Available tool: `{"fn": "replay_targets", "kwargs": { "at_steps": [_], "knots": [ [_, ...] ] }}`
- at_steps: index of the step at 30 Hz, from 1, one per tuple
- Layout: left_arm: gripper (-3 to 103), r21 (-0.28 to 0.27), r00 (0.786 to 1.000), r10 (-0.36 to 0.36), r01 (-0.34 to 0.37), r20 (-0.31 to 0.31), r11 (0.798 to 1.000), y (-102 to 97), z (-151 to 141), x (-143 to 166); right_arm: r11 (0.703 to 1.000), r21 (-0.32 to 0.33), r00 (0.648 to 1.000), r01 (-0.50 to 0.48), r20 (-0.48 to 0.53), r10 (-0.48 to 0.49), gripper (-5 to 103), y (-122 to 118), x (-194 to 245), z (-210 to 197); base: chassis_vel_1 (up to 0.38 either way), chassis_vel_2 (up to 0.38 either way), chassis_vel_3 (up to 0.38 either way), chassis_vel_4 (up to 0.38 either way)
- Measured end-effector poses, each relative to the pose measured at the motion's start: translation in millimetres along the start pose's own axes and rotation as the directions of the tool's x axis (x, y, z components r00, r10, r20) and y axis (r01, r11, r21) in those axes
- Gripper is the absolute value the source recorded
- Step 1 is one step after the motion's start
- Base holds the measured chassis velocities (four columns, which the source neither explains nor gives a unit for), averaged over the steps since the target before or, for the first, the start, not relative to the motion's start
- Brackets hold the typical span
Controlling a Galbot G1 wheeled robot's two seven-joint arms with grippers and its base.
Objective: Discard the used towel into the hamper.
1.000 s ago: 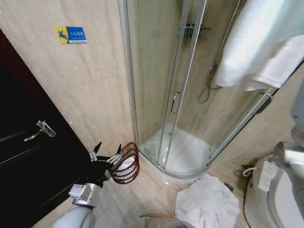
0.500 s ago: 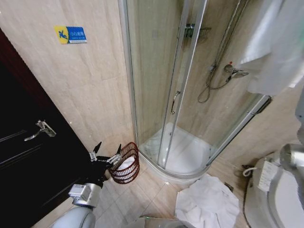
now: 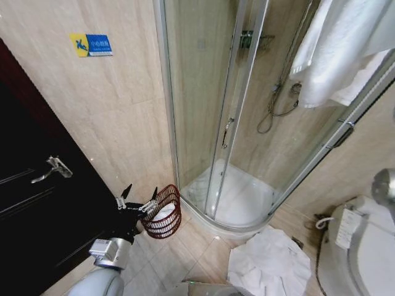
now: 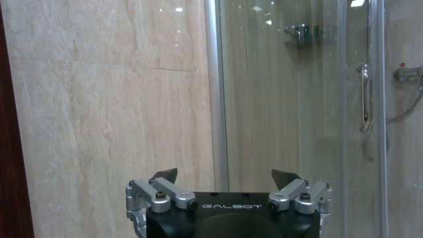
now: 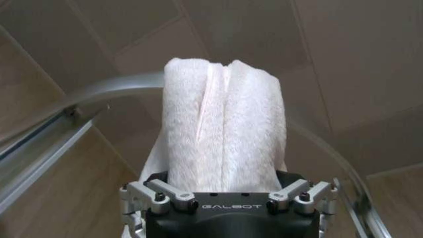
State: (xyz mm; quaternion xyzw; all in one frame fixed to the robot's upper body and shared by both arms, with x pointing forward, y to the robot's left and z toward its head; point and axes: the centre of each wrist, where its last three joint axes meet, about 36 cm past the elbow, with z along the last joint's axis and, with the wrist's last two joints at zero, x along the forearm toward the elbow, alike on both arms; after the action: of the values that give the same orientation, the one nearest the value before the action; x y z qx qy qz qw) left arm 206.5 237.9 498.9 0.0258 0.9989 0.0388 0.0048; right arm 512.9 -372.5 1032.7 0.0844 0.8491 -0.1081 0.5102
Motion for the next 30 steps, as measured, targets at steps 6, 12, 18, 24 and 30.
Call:
{"fn": "replay_targets", "kwargs": {
  "at_steps": [6,12,18,24,30],
  "knots": [
    [94,0.0,1.0,0.0,0.0,0.0,1.0,0.0,0,0,1.0,-0.015,1.0,0.015,0.0,-0.015,82,6,2,-8,0.0,0.0,0.0,0.0],
    [94,0.0,1.0,0.0,0.0,0.0,1.0,0.0,0,0,1.0,-0.017,1.0,0.021,-0.005,-0.021,59,5,6,-9,0.0,0.0,0.0,0.0],
    [94,0.0,1.0,0.0,0.0,0.0,1.0,0.0,0,0,1.0,-0.013,1.0,0.019,0.003,-0.019,33,-4,8,-16,0.0,0.0,0.0,0.0],
    [94,0.0,1.0,0.0,0.0,0.0,1.0,0.0,0,0,1.0,-0.011,1.0,0.023,0.01,-0.023,15,-9,11,-21,0.0,0.0,0.0,0.0],
    [94,0.0,1.0,0.0,0.0,0.0,1.0,0.0,0,0,0.999,-0.008,0.999,0.036,0.016,-0.036,11,-13,16,-23,0.0,0.0,0.0,0.0]
  ]
}}
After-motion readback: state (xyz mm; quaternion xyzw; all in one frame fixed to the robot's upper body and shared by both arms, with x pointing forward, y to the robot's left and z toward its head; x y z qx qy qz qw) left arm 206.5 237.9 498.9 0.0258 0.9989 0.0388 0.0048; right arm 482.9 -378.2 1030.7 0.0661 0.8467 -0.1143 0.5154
